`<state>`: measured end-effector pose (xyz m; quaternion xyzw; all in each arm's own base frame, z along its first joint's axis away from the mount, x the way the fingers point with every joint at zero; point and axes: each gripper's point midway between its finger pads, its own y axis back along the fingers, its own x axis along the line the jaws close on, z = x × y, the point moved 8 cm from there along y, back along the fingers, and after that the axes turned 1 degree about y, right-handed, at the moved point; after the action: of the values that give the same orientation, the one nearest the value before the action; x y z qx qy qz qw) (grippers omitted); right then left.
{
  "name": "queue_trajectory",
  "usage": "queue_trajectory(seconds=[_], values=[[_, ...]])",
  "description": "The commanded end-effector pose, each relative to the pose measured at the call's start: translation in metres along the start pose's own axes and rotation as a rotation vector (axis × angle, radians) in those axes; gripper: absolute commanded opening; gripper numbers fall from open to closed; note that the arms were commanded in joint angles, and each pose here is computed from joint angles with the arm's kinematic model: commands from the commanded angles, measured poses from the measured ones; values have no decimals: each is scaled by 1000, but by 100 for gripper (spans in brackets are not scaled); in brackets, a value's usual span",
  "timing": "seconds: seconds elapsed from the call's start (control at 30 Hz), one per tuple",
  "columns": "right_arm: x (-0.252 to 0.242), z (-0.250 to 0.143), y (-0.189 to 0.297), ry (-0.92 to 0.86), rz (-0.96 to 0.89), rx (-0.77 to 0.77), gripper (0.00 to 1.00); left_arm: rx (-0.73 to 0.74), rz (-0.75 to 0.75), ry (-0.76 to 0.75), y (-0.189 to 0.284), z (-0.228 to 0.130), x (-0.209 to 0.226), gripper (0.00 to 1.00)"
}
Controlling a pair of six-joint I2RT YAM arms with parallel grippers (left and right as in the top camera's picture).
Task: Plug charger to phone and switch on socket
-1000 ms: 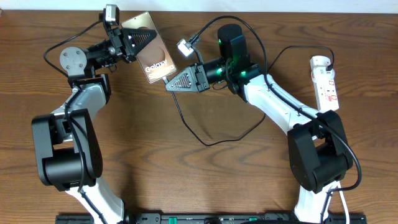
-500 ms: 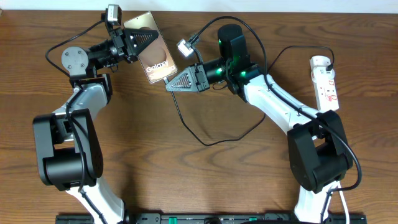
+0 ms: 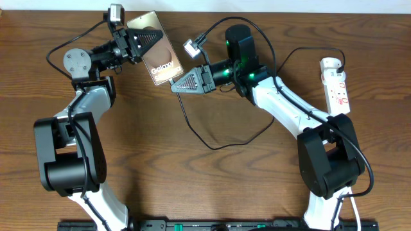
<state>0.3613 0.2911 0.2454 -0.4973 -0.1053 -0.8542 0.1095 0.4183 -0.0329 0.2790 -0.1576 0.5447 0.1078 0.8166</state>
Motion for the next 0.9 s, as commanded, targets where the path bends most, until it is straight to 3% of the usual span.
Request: queue_trajectory(seconds=[0.0, 0.5, 0.53, 0.57, 0.77, 0.87], values=[[-9, 24, 17, 12, -159, -172, 1, 173, 1, -56, -13, -18, -9, 7], [-8, 25, 18, 19, -154, -173, 1, 173, 1, -56, -13, -18, -9, 7], [-8, 24, 18, 20, -151, -170, 5, 173, 1, -56, -13, -18, -9, 7], [-8, 24, 18, 18, -150, -168, 9, 172, 1, -56, -13, -18, -9, 7], [-7, 23, 17, 18, -139, -158, 61, 161, 4, -57, -10, -16, -9, 7], [-5, 22, 17, 19, -125, -145, 99, 147, 9, -58, -5, -13, -8, 7]])
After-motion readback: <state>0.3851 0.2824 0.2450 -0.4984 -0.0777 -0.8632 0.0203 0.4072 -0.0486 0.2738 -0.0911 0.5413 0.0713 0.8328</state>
